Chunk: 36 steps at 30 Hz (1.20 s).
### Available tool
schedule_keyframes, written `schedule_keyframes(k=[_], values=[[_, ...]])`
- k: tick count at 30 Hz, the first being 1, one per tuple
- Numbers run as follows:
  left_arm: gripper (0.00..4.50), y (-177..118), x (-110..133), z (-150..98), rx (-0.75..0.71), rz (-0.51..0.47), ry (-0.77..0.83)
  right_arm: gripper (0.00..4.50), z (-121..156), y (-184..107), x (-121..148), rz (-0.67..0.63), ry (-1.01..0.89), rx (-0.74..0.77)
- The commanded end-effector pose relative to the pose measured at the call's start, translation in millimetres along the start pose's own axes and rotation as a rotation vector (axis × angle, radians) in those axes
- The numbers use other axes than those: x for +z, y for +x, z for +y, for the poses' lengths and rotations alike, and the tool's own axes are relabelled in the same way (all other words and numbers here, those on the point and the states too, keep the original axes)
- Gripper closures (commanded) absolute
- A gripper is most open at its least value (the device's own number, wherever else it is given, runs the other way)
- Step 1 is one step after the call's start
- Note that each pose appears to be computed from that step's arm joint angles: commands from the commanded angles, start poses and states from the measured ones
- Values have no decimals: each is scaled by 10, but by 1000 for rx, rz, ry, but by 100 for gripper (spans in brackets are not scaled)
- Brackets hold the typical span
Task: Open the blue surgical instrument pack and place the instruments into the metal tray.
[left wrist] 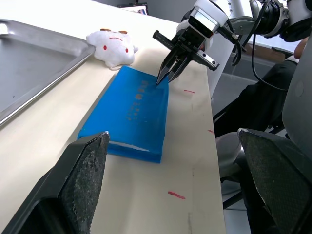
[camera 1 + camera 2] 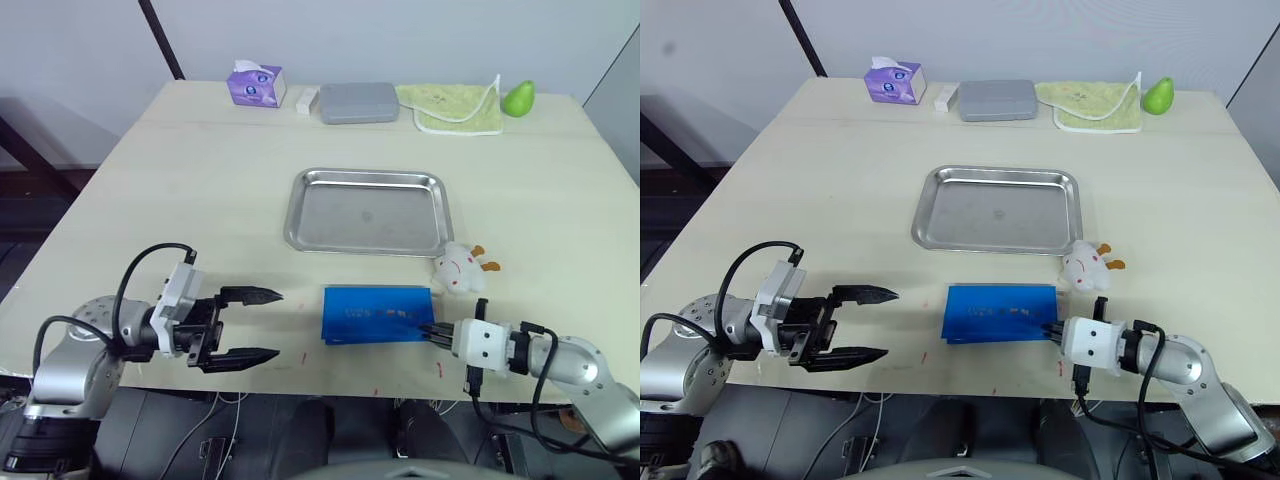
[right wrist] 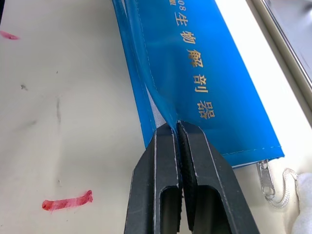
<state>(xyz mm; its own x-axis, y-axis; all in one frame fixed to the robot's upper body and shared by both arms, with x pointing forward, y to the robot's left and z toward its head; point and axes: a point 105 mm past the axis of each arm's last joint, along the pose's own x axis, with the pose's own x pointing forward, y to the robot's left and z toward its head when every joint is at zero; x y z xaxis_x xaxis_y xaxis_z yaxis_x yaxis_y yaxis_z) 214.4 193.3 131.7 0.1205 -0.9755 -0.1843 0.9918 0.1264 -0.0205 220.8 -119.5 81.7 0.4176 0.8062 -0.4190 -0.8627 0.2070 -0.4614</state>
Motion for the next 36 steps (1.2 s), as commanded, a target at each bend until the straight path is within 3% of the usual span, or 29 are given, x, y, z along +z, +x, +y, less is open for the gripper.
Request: schedule_keyframes(k=[1,10,19,26,36], values=[[0,-1,28,19,9,-20,20,442,-167,-170,335,-78,45,50],[0,49,88,93,21,-65,43,442,-492,-311,558,-85,341,201],[0,131,135,207,35,-89,83,442,-650,-238,378,-91,623,331],[0,323,120,393,26,-120,103,442,-777,-166,202,-74,605,337],[0,565,56,631,-17,-137,44,442,-792,-187,221,-67,564,356]])
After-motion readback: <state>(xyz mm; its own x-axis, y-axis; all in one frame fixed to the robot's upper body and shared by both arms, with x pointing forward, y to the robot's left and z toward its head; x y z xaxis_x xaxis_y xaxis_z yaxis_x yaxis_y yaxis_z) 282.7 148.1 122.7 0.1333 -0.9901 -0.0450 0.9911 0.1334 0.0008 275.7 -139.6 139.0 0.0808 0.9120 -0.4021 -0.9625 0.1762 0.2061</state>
